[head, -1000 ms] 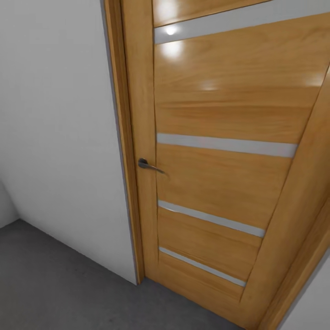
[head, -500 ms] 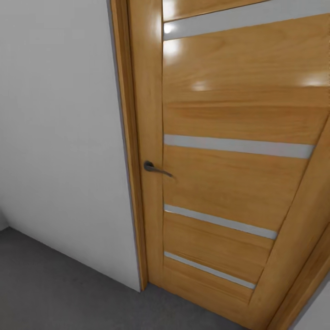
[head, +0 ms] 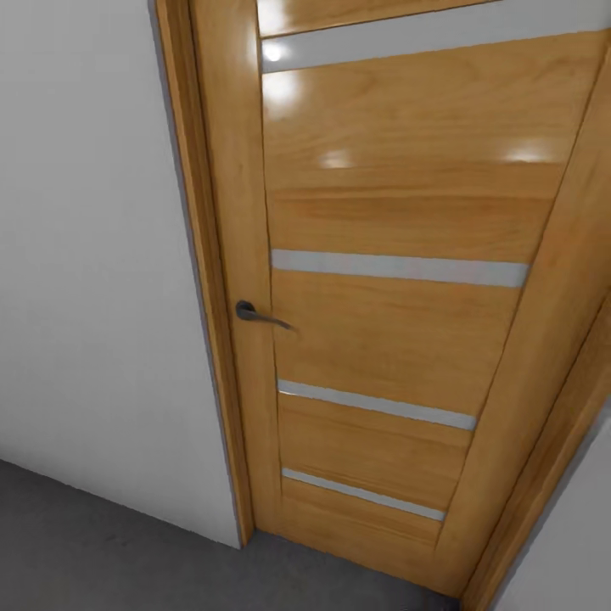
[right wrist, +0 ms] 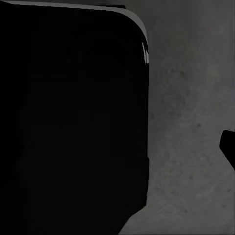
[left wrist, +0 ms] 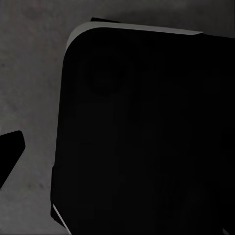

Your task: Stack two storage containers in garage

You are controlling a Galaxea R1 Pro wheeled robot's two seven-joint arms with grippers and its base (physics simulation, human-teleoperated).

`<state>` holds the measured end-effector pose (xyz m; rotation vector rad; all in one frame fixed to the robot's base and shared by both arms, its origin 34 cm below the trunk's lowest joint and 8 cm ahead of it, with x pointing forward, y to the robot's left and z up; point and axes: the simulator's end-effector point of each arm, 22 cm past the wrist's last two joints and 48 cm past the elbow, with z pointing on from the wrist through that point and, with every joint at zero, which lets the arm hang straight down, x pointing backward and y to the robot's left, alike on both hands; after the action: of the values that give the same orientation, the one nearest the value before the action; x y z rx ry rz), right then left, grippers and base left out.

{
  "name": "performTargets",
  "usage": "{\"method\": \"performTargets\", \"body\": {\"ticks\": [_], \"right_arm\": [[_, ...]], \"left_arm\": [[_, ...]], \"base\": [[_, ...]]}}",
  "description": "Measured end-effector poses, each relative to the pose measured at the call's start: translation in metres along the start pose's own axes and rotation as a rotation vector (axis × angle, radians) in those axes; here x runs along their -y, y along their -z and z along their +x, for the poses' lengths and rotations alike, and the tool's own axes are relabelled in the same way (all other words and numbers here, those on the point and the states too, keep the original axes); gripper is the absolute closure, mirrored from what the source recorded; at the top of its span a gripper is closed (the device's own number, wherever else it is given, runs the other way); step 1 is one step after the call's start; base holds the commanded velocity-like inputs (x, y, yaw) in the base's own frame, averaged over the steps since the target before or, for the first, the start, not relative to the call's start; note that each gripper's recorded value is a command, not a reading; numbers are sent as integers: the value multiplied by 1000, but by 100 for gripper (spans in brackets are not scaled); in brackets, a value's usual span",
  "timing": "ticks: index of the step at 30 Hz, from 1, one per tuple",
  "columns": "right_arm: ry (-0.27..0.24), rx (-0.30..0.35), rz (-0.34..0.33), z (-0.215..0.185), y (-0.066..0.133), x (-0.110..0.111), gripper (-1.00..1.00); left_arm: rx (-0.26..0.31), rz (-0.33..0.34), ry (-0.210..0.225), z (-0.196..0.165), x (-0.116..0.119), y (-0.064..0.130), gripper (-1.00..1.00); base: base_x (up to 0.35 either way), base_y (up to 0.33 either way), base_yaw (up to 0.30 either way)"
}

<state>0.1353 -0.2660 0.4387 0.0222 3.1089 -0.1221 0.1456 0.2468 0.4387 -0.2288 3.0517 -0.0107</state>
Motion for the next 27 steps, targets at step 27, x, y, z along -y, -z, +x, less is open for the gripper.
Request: {"method": "performTargets", "body": {"ticks": [27], "right_arm": [[0,0,0,0,0,0,-100]], "left_arm": [[0,0,0,0,0,0,-100]], "base": [[0,0,-193]]}}
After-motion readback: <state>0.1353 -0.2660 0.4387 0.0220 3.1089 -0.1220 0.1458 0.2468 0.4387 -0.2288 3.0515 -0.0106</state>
